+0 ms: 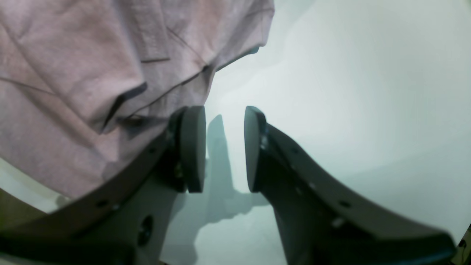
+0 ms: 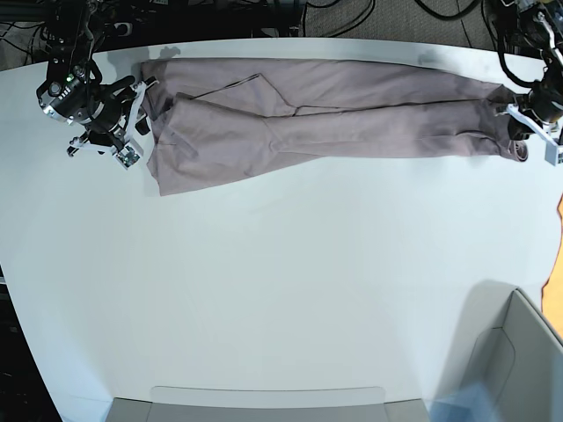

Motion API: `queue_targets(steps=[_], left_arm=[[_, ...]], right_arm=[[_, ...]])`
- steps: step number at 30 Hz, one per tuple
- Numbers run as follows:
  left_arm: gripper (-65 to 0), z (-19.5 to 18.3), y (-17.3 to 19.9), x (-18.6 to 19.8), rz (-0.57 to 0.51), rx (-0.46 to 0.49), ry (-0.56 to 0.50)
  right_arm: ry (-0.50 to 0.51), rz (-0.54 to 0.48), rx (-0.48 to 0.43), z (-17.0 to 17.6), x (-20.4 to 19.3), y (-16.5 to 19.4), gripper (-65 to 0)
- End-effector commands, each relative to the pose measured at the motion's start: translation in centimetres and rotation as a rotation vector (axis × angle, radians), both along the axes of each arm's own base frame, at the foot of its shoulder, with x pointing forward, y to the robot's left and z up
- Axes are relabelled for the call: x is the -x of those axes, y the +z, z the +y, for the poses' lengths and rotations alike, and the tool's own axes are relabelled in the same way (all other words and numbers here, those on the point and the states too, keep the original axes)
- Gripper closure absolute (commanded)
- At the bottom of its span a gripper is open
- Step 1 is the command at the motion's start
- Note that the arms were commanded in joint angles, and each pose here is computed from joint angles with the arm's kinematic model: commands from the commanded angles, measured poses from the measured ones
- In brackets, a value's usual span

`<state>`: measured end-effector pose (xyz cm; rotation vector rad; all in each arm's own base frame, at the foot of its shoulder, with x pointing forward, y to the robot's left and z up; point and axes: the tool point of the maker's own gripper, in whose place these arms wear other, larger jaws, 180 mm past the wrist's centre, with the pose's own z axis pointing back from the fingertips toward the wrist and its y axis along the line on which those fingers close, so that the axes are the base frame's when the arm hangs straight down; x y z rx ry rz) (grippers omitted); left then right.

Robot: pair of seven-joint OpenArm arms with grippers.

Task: Fold the T-shirt properly
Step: 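Fold the shirt end held by the left gripper toward the right gripper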

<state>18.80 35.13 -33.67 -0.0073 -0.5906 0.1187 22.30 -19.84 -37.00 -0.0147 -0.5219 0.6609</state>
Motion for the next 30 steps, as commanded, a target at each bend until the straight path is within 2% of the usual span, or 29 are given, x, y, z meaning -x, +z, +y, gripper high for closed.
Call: queue_targets(steps=[1,5,9,13,20,30], left_arm=[[0.0,-0.4,1.5,-0.7,-0.040,-0.025,-0.022],[0.0,-3.8,2.5,-0.8,-0.067,-0.018,-0.065],[0.0,-8.0,2.2,-1.5,-0.075,0.020,-0.163],[0.0,-12.9,0.5,-1.8,-0.059,0.119,-0.250],[0.0,-20.1,-0.9,-1.7,-0.052,0.280,-0.335],[0.0,-26.5,-1.1,-1.5,-0.053,0.427,-0.388]], right_arm=[[0.022,-0.033,0.003,0.1,-0.6,0.9,-18.5],[0.021,-0.031,0.003,0.0,-0.5,0.8,-18.5],[0.022,-0.030,0.002,0.1,-0.5,0.8,-18.5],[0.023,-0.027,0.003,0.1,-0.5,0.7,-18.5],[0.023,-0.028,0.001,0.1,-0.5,0.7,-18.5],[0.022,-0.028,-0.003,0.2,-0.5,0.7,-18.5]])
